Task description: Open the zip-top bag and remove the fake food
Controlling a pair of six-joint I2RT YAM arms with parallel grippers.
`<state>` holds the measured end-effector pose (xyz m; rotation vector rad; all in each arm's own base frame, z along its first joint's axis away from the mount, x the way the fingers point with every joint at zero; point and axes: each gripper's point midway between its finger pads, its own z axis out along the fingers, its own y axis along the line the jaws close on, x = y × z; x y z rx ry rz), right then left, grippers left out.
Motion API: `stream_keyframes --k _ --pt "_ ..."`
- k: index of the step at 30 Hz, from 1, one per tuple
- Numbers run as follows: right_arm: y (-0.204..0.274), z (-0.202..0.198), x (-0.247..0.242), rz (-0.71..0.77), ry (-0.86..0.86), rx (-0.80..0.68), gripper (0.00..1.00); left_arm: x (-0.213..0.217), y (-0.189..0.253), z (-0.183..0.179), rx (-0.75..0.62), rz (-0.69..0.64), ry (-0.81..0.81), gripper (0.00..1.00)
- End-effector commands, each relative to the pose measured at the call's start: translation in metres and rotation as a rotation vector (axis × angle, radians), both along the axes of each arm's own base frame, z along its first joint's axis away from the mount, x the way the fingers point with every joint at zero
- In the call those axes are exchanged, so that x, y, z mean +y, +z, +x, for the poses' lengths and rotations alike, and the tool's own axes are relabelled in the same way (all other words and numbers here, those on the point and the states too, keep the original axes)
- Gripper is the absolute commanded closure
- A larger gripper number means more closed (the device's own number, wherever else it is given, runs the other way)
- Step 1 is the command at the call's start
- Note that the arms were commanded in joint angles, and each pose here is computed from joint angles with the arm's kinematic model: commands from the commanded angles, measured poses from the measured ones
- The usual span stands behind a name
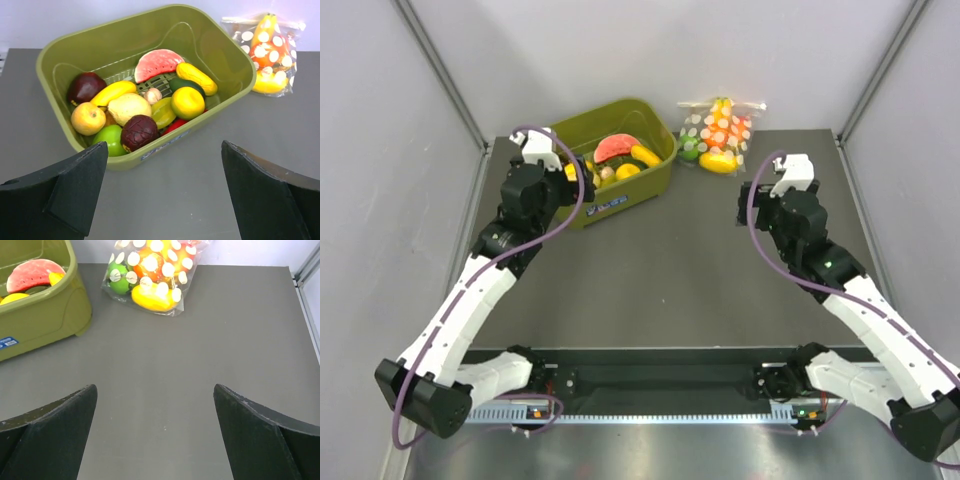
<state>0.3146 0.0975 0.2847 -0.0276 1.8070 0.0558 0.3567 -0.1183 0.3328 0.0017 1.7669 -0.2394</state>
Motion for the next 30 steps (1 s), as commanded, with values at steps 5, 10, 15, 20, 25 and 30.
stream_keyframes --k 5,10,15,20,25,30 --pt "0.017 0.028 0.008 0.087 0.025 -0.028 0.00 0.010 -0.002 -0.012 -0.014 0.017 0.021 0.01" --pt "0.018 0.068 0.005 0.183 0.069 -0.034 0.00 0.002 -0.014 -0.021 0.017 0.065 -0.064 0.01" --pt "-0.013 0.128 -0.005 0.280 0.098 0.053 0.00 -0.009 -0.020 -0.029 0.018 0.059 -0.140 0.01" --pt "-0.038 0.203 -0.012 0.308 0.096 0.090 0.00 -0.014 -0.012 -0.037 -0.010 0.021 -0.178 0.01" --pt "-0.058 0.268 -0.008 0.351 0.115 0.117 0.00 -0.012 -0.008 -0.041 -0.033 0.030 -0.180 0.01" --pt "-0.098 0.319 -0.002 0.367 0.116 0.158 0.00 -0.011 -0.011 -0.040 -0.021 0.039 -0.177 0.01"
